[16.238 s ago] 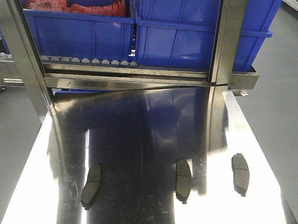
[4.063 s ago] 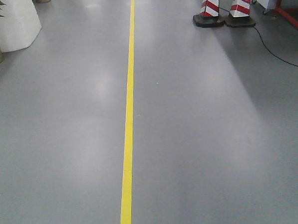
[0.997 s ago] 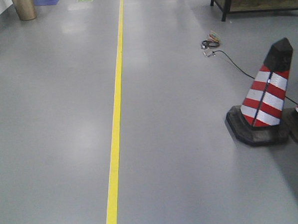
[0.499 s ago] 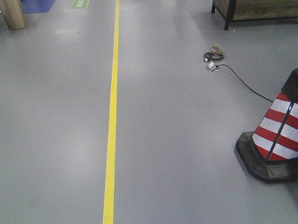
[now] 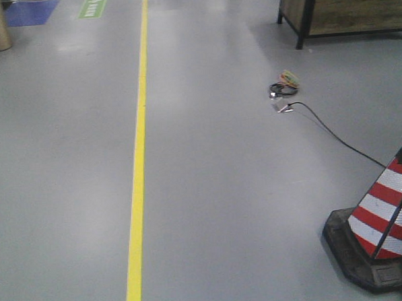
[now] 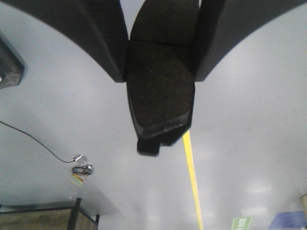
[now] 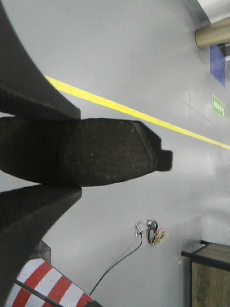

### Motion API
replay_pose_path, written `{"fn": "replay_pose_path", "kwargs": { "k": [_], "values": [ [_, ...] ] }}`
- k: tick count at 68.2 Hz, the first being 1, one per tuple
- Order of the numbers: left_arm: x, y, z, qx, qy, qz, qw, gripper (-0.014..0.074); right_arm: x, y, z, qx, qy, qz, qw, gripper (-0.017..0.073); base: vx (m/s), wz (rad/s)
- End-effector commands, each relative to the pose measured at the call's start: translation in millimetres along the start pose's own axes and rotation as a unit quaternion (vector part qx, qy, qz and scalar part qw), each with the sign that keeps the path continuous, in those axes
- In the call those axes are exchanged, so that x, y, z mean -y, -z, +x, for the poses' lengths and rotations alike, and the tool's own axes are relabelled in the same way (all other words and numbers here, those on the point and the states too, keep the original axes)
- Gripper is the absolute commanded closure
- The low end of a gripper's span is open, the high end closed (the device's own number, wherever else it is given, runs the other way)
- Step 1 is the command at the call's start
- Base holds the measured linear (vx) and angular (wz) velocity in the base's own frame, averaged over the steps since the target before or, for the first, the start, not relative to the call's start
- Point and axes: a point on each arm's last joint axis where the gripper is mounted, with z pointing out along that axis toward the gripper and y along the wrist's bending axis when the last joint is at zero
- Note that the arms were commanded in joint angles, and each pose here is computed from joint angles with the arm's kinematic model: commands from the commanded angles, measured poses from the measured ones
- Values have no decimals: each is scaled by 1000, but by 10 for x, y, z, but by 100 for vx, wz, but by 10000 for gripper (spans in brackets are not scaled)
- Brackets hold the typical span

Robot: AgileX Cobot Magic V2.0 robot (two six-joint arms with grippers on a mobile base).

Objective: Move and align brake pads A on conveyor
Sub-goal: 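Drive the base along the yellow line past the striped cones, then drive up to the black belt conveyor holding both brake pads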

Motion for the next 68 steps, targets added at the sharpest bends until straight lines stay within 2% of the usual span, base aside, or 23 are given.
{"fn": "replay_pose_path", "kwargs": {
  "k": [1,21,68],
  "values": [
    [-1,30,-170,58,9,0,998,600,-3,36,-176,60,3,-1,998,564,41,-28],
    [-1,30,-170,58,9,0,998,600,-3,36,-176,60,3,-1,998,564,35,-53],
    [-1,30,-170,58,9,0,998,600,-3,36,-176,60,3,-1,998,564,23,-87]
  ]
}}
